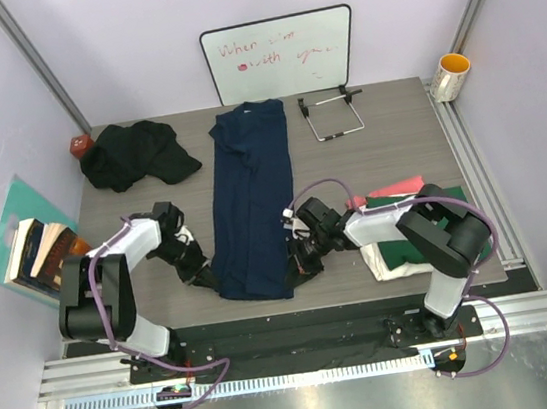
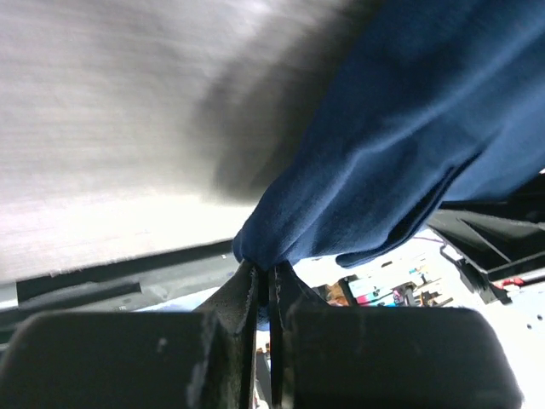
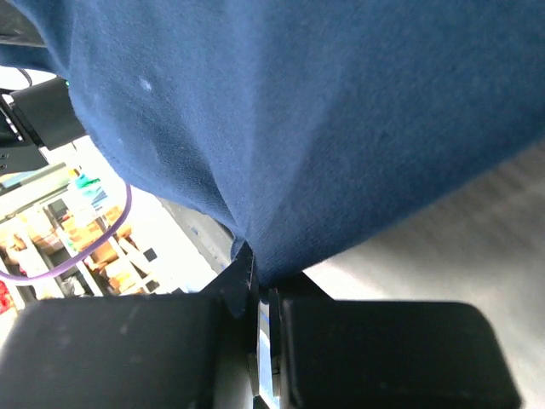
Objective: Fold and stack the t-shirts
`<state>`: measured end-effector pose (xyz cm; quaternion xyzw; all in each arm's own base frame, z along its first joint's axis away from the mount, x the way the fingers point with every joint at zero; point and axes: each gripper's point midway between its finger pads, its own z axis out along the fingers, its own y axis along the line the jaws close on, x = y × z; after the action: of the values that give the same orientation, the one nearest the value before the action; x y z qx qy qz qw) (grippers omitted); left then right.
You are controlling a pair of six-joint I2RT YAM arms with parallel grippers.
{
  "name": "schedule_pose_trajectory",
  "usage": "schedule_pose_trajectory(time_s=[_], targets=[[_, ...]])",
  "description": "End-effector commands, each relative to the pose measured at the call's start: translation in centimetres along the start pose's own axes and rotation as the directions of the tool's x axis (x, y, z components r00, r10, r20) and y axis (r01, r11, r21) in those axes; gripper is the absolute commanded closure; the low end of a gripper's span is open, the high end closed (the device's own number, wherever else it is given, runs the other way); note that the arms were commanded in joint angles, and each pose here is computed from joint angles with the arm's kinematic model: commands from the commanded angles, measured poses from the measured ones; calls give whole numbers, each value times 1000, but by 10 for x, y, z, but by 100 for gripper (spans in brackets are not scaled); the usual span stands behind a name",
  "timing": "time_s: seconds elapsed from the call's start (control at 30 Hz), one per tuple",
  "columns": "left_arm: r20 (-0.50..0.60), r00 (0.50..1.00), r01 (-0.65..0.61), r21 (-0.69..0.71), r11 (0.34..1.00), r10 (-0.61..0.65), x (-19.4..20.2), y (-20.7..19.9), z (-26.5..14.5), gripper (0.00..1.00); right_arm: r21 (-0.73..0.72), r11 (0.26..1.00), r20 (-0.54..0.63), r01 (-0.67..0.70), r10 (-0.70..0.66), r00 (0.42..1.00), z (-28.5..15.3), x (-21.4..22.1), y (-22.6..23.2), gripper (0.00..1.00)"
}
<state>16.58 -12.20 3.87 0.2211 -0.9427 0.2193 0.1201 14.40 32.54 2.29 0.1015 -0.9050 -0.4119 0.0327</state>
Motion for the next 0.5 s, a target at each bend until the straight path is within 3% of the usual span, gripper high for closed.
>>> schedule_pose_trajectory(time_s=[0.0,0.2,0.47], targets=[[47,997,-63,49,997,61,5,-16,-30,100,25,999,20,47,-48,999,-21,1,16,99],[118,986,-122,53,991,115,0,-29,-55,100,47,995,50,90,-92,995,-42,-8,38,99],[183,971,-171,76,982,155,-27,-47,-59,100,65,992,168,112,-122,978,-61,-58,59,99]])
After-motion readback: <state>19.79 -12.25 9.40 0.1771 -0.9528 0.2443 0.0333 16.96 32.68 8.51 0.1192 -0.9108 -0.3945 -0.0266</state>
